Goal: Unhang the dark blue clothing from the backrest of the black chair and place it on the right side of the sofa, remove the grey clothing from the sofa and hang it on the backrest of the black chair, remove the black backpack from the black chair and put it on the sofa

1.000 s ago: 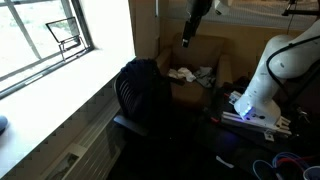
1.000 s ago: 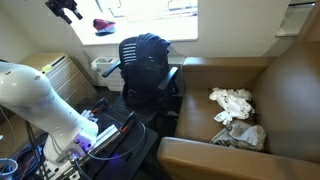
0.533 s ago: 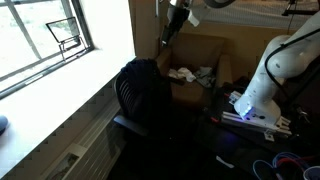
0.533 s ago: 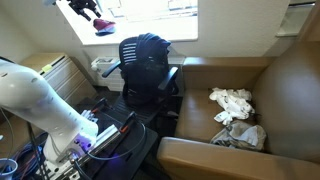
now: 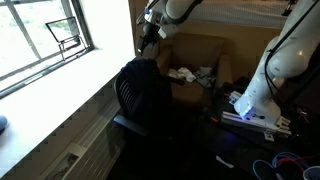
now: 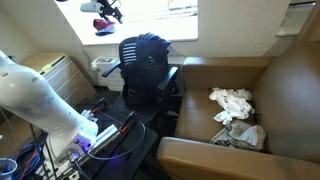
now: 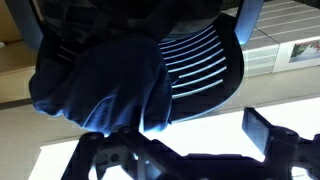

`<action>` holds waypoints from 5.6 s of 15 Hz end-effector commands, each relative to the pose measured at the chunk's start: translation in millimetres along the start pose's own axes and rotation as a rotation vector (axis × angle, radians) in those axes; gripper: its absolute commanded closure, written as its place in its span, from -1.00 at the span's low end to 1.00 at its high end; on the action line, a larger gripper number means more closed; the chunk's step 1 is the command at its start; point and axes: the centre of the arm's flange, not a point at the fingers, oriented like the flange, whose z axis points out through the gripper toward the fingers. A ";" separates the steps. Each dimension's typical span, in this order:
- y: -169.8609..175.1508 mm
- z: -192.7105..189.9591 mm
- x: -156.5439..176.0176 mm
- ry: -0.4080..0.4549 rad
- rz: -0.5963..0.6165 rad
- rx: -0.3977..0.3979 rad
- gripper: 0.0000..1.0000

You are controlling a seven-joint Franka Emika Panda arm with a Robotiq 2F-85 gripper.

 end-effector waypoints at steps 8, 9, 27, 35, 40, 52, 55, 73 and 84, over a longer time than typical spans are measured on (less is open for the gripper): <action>7.6 94.0 23.4 -0.249 0.012 0.148 -1.00; 11.2 108.6 24.5 -0.277 0.022 0.149 -1.00; 70.5 228.3 28.2 -0.131 0.553 -0.108 -1.00; 59.6 227.6 33.9 -0.058 0.699 -0.148 0.06; 60.6 228.3 33.1 -0.053 0.734 -0.158 0.80; 174.1 113.5 -22.8 0.136 0.984 -0.483 0.98; 213.8 80.1 -60.0 0.183 1.167 -0.488 0.98; 441.3 22.8 -192.9 0.383 1.698 -0.694 0.98; 483.8 94.5 -234.7 0.282 2.024 -0.343 0.98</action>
